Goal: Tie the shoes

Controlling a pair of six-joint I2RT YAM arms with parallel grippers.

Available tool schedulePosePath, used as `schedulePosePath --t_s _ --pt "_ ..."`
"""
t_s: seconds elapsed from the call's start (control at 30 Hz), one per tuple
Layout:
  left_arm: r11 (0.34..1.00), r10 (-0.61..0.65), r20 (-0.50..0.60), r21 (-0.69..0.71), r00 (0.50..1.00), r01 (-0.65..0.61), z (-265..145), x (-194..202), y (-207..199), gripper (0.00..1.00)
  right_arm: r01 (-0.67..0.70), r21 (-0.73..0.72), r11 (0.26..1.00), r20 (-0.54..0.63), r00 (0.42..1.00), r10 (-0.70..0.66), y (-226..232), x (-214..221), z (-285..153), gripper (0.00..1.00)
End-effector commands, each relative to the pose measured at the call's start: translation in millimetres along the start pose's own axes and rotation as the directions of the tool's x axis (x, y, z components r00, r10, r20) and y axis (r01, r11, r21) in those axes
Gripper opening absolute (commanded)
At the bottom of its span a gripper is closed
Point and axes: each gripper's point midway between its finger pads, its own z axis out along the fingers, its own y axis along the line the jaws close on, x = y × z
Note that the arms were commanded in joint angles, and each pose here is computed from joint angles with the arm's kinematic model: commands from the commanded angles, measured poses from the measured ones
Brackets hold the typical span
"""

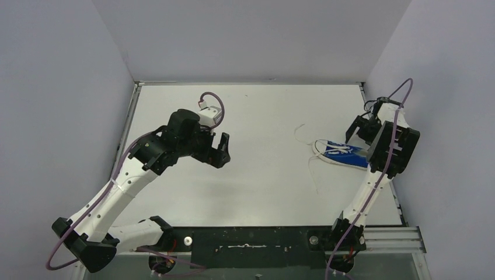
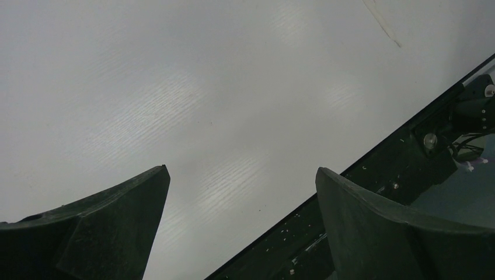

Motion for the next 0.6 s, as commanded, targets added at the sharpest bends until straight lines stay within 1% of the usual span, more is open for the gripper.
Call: schedulePosePath --t_s 0.0,0.13,0.27,0.4,0.47,0.57 --pt "0.997 0.067 0.037 0.033 0.997 -0.068 -4 -18 -13 0.96 -0.017 -0.075 0.997 -0.071 0.997 0.012 8 51 -39 0.96" --pt "0.995 0.083 0.024 0.054 0.996 -0.084 2 -18 -20 0.96 -0.073 -0.166 0.983 -0.145 0.988 0.049 23 109 -44 0.94" --pt "0.993 0.078 -0.004 0.088 0.997 -0.078 10 -16 -28 0.96 -0.02 -0.217 0.976 -0.176 0.984 -0.019 42 157 -49 0.94" --pt "0.991 0.065 -0.021 0.115 0.998 -0.062 14 -15 -34 0.96 0.049 -0.198 0.979 -0.164 0.983 -0.083 35 174 -44 0.93" --pt "0.989 0.059 -0.04 0.137 0.997 -0.053 17 -12 -38 0.96 0.043 -0.228 0.973 -0.185 0.979 -0.087 36 181 -43 0.91" --pt "0.985 0.045 -0.076 0.172 0.996 -0.031 22 -6 -44 0.96 0.003 -0.314 0.949 -0.221 0.972 -0.076 47 198 -45 0.9"
